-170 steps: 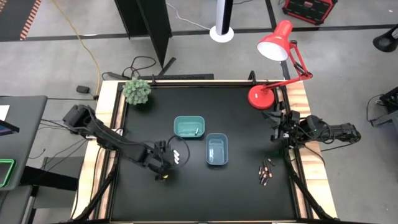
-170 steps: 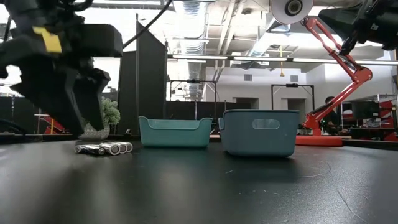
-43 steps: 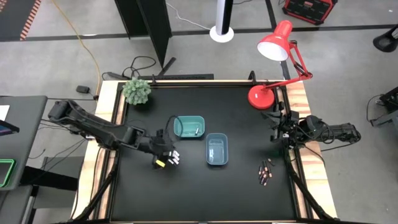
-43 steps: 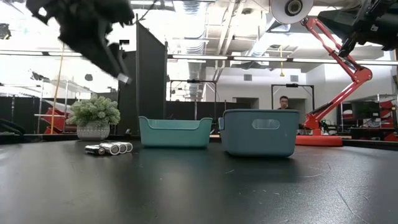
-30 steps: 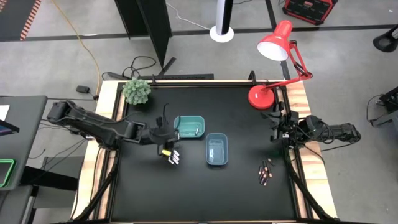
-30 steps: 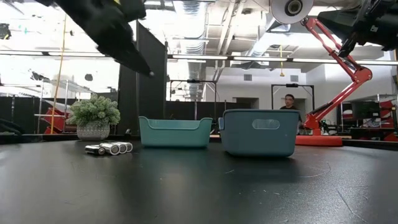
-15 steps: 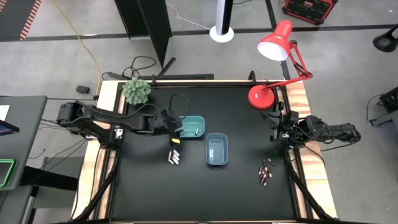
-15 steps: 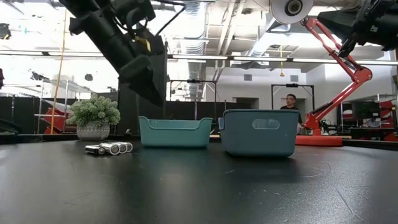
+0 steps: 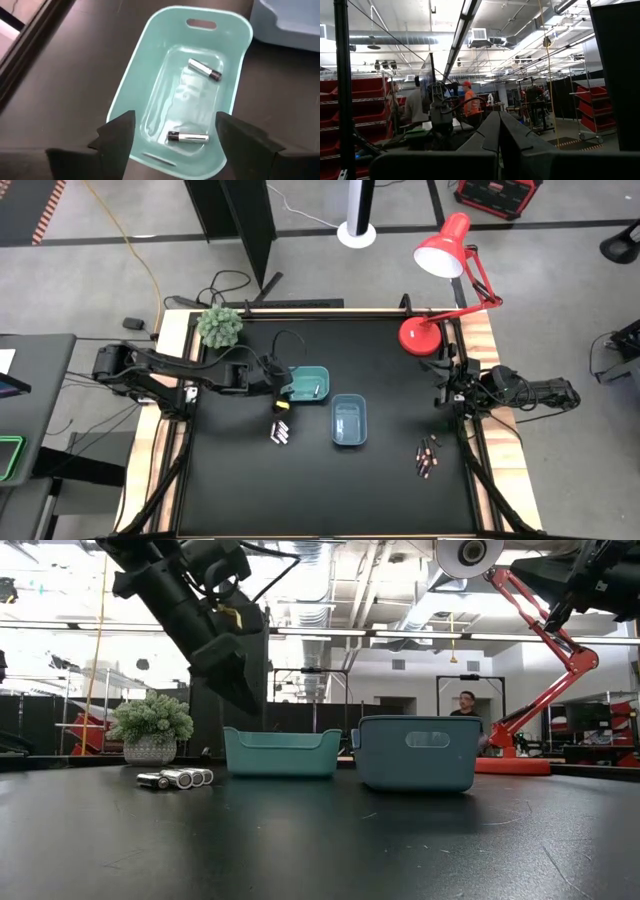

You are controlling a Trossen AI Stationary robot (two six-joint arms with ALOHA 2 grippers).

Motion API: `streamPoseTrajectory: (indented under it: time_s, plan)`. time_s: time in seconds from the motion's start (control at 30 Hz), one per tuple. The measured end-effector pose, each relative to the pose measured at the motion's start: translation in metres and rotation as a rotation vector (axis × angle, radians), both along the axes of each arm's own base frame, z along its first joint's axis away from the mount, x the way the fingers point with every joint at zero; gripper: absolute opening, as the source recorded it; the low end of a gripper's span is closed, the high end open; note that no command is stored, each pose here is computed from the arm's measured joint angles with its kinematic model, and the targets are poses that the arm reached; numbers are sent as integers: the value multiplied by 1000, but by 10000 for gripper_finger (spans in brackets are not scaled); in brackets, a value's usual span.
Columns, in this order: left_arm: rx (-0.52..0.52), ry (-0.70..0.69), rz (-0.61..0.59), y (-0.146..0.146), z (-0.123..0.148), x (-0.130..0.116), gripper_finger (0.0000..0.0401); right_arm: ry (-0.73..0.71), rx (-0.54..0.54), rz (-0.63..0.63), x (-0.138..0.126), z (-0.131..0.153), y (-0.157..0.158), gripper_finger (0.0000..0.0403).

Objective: Sort batteries
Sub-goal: Put the silver battery into the light blue bin

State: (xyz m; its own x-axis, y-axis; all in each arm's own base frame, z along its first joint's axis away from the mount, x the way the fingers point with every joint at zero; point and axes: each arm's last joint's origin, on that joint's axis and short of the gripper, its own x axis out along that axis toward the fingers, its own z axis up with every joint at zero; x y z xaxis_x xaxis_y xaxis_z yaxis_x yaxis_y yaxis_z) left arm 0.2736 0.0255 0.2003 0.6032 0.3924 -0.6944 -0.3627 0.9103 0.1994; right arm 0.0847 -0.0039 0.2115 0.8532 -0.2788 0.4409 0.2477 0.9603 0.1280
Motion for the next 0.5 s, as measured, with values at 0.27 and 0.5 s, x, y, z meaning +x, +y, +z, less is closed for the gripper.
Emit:
streamPoseTrajectory:
  time_s: [0.27, 0.5]
  plan:
    - [-47, -8, 50, -5, 20, 5, 280, -20, 7, 3, -1, 2, 0, 28]
    - [-38, -17, -4, -35, 32, 5, 263, -38, 12, 8, -2, 4, 0, 28]
